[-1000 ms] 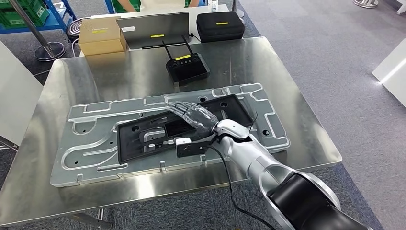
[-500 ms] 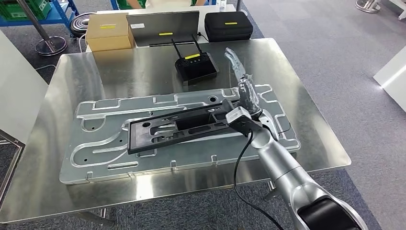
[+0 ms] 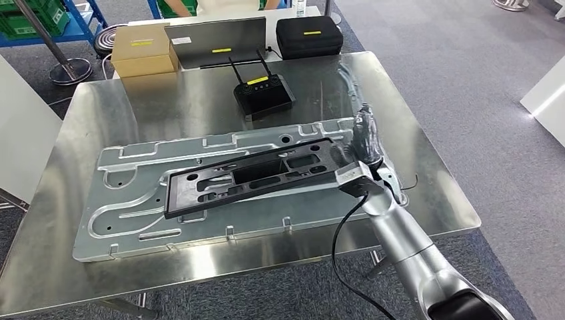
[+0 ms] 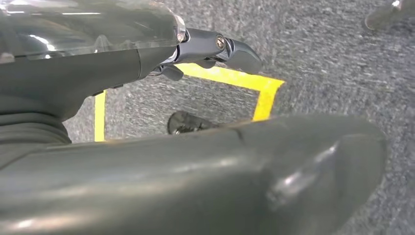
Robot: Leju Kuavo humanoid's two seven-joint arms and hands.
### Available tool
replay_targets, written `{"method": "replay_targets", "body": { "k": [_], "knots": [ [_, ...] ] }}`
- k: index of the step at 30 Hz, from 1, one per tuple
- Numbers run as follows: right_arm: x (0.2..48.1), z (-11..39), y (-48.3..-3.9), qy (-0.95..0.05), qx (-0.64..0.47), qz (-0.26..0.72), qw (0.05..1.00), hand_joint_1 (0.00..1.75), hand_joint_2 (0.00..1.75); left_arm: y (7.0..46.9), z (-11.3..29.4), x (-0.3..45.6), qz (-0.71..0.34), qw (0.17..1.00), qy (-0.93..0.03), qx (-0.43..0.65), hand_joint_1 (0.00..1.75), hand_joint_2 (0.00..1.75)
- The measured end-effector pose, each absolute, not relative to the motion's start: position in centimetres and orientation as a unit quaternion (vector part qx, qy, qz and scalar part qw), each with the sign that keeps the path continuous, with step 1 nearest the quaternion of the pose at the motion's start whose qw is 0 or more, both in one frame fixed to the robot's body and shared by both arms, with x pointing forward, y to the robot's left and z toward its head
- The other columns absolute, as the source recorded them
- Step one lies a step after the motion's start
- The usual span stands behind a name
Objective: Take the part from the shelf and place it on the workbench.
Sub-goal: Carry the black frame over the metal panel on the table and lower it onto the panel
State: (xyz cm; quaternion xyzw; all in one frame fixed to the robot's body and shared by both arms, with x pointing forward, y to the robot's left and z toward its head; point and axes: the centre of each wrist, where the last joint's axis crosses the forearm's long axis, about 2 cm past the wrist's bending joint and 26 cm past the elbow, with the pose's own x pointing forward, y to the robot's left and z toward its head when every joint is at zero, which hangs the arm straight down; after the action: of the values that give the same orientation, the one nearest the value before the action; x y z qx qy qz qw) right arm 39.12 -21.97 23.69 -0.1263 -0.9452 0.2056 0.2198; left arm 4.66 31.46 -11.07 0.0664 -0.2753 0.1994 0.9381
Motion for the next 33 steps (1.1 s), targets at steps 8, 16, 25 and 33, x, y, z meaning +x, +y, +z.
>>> {"method": "replay_targets", "body": {
  "k": [8, 16, 25, 33],
  "knots": [
    [31.7, 22.9, -30.9, -0.925, -0.319, 0.143, 0.149, 0.0, 0.0, 31.2, -11.2, 3.6, 0.248, 0.927, -0.27, 0.082, 0.0, 0.0],
    [20.9, 17.8, -34.9, -0.888, -0.38, 0.141, 0.217, 0.0, 0.0, 31.0, -11.3, 3.0, 0.255, 0.927, -0.263, 0.079, 0.0, 0.0],
    [17.7, 17.1, -35.4, -0.883, -0.366, 0.159, 0.248, 0.0, 0.0, 31.0, -11.2, 3.2, 0.25, 0.927, -0.268, 0.072, 0.0, 0.0],
    [17.2, 16.5, -36.1, -0.877, -0.358, 0.151, 0.283, 0.0, 0.0, 31.2, -11.2, 3.9, 0.245, 0.927, -0.276, 0.07, 0.0, 0.0]
  ]
}}
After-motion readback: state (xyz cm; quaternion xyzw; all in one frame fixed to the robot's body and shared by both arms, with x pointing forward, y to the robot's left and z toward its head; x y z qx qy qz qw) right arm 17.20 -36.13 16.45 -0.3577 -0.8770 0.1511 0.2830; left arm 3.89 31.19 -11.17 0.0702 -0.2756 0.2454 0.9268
